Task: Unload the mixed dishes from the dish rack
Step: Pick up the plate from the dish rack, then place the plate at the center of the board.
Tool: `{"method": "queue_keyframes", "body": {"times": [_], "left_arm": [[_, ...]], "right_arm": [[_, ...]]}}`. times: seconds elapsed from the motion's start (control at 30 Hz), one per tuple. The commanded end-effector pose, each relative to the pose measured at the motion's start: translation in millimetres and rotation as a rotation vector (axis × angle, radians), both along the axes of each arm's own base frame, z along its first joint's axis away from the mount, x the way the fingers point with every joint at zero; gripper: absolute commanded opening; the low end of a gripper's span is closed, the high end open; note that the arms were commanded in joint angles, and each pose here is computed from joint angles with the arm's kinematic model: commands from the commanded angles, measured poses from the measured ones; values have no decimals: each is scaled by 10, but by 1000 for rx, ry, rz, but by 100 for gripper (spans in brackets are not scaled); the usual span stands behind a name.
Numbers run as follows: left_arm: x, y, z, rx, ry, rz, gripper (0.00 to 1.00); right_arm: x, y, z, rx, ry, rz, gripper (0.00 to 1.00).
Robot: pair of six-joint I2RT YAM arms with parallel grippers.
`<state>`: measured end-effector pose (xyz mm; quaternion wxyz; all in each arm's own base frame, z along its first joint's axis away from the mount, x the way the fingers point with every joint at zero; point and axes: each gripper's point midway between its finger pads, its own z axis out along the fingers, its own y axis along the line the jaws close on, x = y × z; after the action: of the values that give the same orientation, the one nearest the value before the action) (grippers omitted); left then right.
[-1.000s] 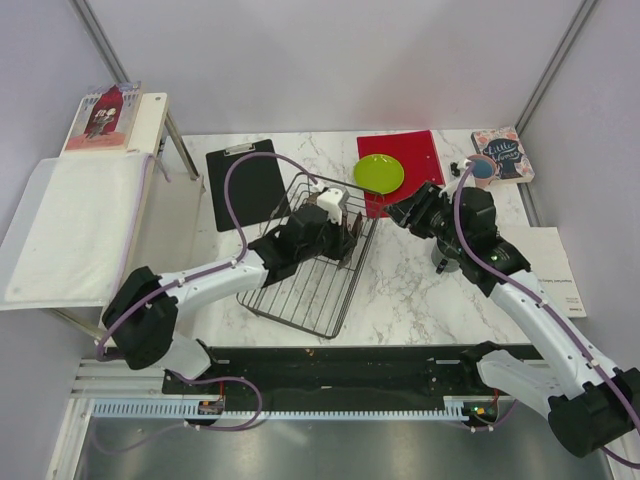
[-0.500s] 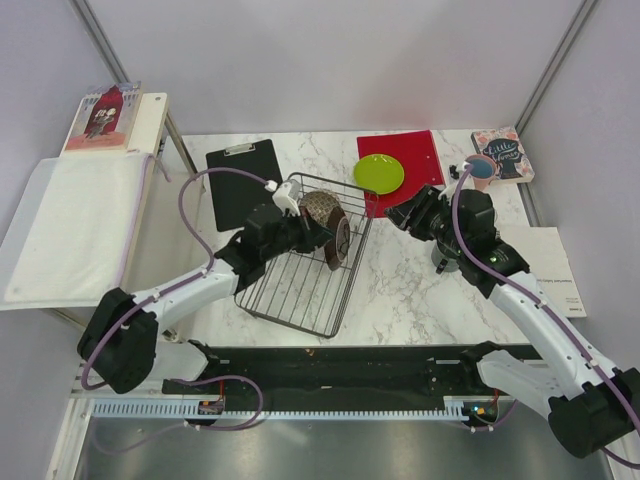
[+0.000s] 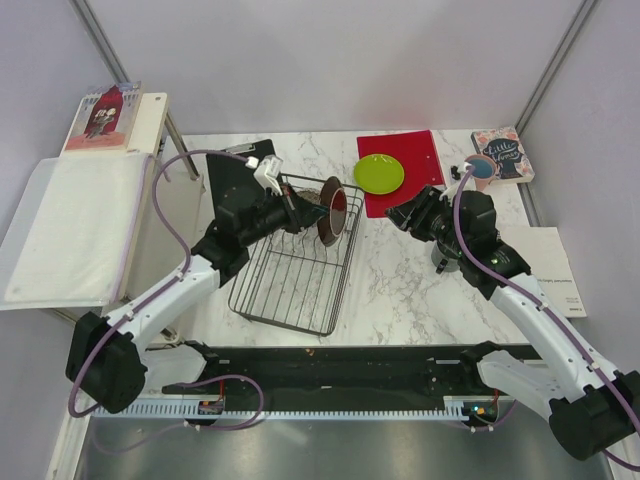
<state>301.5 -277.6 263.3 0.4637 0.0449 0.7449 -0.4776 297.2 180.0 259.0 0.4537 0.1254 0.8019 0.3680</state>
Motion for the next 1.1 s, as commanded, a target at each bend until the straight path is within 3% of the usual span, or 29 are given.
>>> {"method": "queue_keyframes", "body": {"times": [0.0, 0.2, 0.37, 0.57, 0.63, 0.8, 1.07], "left_arm": [[-158, -14, 909, 3, -278, -89, 2], [-133, 147, 782, 346, -397, 15, 2], [-346, 74, 543, 803, -742, 54, 2], [-650, -260, 226, 1191, -1129, -21, 2], [-709, -365, 164, 1254, -1227, -20, 2], [-783, -526, 68, 1315, -1304, -59, 2], [-846, -683, 180, 1308, -1376, -40, 2]], "right_arm": [[23, -45, 166, -3, -51, -25, 52], [29, -142, 326, -49, -51, -61, 52], [30, -220, 527, -91, -66, -83, 53], [28, -13, 444, -77, -2, 22, 55], [16, 45, 420, -68, 12, 54, 56], [-14, 42, 326, -119, 28, 91, 57], [-117, 136, -68, -172, 125, 198, 57]]}}
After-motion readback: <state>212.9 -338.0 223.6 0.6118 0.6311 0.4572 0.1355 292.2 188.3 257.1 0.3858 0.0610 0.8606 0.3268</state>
